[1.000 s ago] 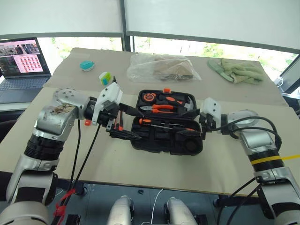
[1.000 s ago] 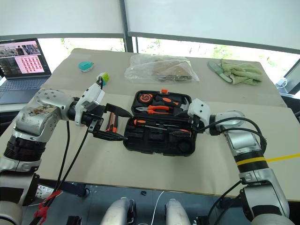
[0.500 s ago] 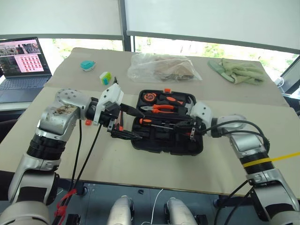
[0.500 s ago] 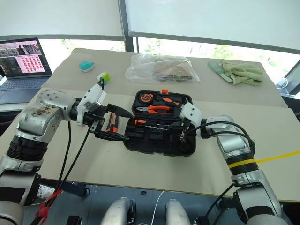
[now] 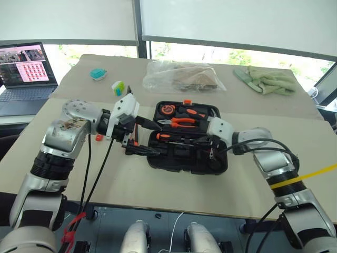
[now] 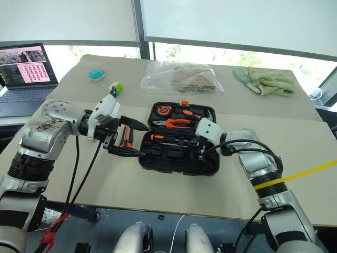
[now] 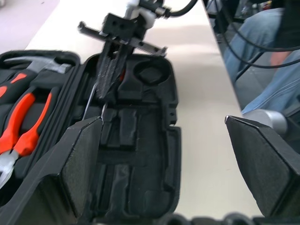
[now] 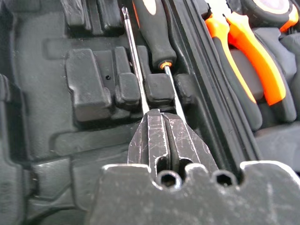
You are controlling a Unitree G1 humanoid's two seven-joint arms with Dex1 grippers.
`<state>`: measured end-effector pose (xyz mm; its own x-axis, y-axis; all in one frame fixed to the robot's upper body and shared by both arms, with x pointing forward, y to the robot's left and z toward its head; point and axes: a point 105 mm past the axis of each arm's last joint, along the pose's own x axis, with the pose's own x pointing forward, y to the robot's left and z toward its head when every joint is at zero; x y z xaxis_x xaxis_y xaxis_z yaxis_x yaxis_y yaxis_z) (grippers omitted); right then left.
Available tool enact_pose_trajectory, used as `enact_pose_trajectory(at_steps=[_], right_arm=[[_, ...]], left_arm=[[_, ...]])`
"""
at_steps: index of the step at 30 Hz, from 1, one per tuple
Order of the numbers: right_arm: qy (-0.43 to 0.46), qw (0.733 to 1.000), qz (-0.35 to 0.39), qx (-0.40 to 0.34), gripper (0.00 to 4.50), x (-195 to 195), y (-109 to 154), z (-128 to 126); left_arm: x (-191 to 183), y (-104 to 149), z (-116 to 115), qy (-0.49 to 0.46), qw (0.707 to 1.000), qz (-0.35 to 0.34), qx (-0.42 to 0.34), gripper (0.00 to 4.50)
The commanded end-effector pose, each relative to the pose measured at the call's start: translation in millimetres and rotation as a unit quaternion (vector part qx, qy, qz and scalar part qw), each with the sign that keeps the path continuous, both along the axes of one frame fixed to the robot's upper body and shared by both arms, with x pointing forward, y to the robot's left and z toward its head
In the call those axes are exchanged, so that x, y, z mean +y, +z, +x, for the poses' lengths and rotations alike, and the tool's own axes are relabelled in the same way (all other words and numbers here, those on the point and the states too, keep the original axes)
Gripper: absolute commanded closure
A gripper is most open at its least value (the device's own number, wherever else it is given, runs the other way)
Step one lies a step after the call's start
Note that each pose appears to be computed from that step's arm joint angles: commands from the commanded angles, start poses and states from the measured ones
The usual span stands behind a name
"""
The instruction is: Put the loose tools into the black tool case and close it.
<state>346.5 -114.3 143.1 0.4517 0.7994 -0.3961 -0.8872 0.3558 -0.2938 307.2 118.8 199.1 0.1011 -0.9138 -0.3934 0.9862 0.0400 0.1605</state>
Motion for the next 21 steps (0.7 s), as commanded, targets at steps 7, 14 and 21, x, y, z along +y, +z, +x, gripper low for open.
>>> enact_pose_trajectory(at_steps=[7,14,21], right_arm=[[0.059,0.985,0.161,-0.015,2.65,-18.2,117.1,-69.4],[0.079,0.988,0.13,-0.003,0.3,-22.3,114.9,-100.9],[0.059,0.989,0.137,-0.009,0.02,-21.5,112.4,-104.0]], left_arm=[[97.1,-0.9,6.7,0.358,0.929,-0.084,-0.031,0.0],[177.5,-48.2,-50.3,0.548,0.836,-0.013,0.011,0.0],[169.9,-38.5,-11.6,0.585,0.808,-0.016,0.063,0.0]])
